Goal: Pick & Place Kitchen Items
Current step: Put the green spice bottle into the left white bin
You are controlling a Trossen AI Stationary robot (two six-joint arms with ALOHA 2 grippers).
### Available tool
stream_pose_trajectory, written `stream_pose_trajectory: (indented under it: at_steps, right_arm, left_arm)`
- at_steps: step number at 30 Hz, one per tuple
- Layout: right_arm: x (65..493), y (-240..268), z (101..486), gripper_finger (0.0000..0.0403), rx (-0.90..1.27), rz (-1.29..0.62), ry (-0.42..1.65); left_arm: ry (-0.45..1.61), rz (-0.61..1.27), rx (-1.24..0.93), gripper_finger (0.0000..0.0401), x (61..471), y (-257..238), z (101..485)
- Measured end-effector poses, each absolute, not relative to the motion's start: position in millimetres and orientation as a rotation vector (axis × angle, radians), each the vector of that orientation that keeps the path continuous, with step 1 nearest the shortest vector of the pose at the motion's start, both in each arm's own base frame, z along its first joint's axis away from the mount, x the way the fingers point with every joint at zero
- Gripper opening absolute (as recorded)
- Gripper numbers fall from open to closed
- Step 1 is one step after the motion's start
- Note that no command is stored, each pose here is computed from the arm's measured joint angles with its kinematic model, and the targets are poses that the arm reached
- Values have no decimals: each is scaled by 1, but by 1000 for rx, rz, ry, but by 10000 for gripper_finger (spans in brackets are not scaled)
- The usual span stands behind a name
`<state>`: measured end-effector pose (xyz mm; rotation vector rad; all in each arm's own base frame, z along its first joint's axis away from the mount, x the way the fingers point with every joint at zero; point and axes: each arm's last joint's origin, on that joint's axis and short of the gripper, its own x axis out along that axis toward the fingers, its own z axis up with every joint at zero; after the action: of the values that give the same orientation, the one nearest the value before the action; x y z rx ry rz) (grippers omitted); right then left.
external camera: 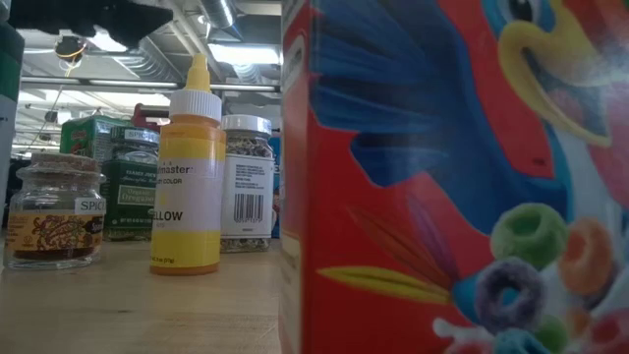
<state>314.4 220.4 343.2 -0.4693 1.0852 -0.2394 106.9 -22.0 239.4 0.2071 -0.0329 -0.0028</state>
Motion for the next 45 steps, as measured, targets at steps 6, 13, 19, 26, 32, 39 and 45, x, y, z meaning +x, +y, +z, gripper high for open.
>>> stream_pose_trajectory:
  at_steps: [6,13,19,26,32,39,45]
  right_arm:
    - [315,220,343,225,-458,-246,1084]
    - [314,220,343,225,-445,-250,1084]
    - [314,221,343,225,-444,-250,1083]
    - [314,221,343,225,-444,-250,1083]
    - [314,221,343,225,-444,-251,1083]
    - [314,221,343,224,-445,-250,1083]
    - [314,221,343,224,-445,-251,1083]
  left_arm:
    - [7,-5,223,326,117,-25,268]
    - [394,57,236,326,138,-28,294]
    - [625,-83,238,326,165,-40,301]
    - [842,-137,311,326,192,-48,283]
    - [940,-127,319,326,207,-49,267]
    - [1017,-154,261,326,218,-46,254]
    - [1106,-126,255,326,223,-39,242]
